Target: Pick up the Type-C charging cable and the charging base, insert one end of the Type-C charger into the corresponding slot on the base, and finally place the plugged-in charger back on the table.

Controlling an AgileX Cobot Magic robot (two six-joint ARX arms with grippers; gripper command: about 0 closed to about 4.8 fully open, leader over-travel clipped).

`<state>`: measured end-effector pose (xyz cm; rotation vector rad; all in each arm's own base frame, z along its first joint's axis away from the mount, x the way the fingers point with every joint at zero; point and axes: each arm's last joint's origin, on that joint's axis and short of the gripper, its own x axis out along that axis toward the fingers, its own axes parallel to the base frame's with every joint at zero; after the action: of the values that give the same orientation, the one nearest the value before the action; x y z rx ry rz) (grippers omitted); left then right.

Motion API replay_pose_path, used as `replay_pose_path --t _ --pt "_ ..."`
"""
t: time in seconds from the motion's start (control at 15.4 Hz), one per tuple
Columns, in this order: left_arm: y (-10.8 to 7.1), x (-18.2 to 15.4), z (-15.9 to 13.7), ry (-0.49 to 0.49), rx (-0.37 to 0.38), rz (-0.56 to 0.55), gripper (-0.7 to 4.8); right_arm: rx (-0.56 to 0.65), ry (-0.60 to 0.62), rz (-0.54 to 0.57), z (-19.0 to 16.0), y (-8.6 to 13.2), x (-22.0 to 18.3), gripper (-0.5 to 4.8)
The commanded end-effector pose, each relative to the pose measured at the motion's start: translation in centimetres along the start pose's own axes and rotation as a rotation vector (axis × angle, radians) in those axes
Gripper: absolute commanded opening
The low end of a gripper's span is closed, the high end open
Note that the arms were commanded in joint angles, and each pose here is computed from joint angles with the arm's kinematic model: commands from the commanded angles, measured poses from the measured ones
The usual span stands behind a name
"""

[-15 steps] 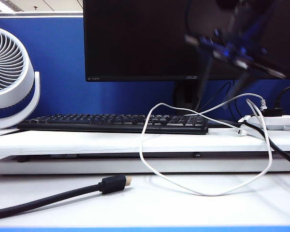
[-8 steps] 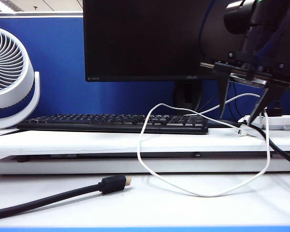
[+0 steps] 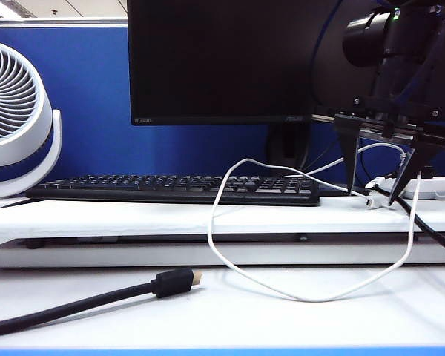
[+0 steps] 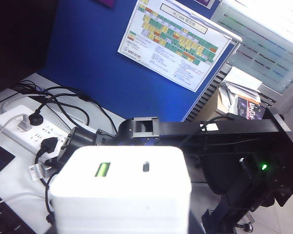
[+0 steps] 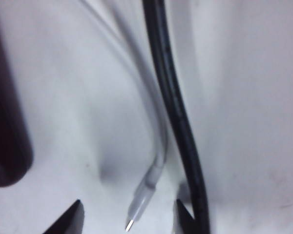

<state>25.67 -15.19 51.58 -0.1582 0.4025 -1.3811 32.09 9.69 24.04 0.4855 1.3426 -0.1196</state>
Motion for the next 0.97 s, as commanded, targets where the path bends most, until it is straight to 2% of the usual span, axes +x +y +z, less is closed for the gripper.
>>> replay_pose_path --t 0.06,0.13,0.32,0.39,0.52,0.58,0.84,0.91,0.97 --pt "-0.4 -0.2 0.3 -0.016 0.027 -0.010 -0.06 0.005 0.000 -0.018 0.2 0.1 0.7 2.10" --pt "-0.4 -0.2 0.3 -0.015 0.027 -0.010 -0.06 0.007 0.007 -0.021 0.3 0.0 0.9 2.09" --pt "-0.4 -0.2 0.3 -0.014 0.024 -0.010 -0.06 0.012 0.026 -0.032 0.3 0.0 1.4 1.36" --pt "-0.4 -0.2 0.3 -0.013 0.025 -0.010 -0.06 0.012 0.029 -0.034 0.2 0.0 1.4 0.75" --pt "-0.4 -0.2 0.3 -0.013 0.025 -0.010 -0.06 0.012 0.030 -0.035 0.2 0.0 1.4 -0.05" --pt "-0.4 -0.2 0.2 -0.013 0.024 -0.010 -0.06 0.011 0.036 -0.020 0.2 0.0 1.3 -0.05" --pt "-0.4 -0.2 0.2 -0.011 0.021 -0.010 -0.06 -0.064 0.118 0.210 0.2 1.0 0.6 -0.05" --pt "-0.4 -0.2 0.2 -0.011 0.021 -0.010 -0.06 -0.111 0.136 0.343 0.2 1.5 -0.4 -0.05" --pt "-0.4 -0.2 0.2 -0.011 0.021 -0.010 -0.06 -0.134 0.131 0.407 0.2 1.8 -1.1 -0.05"
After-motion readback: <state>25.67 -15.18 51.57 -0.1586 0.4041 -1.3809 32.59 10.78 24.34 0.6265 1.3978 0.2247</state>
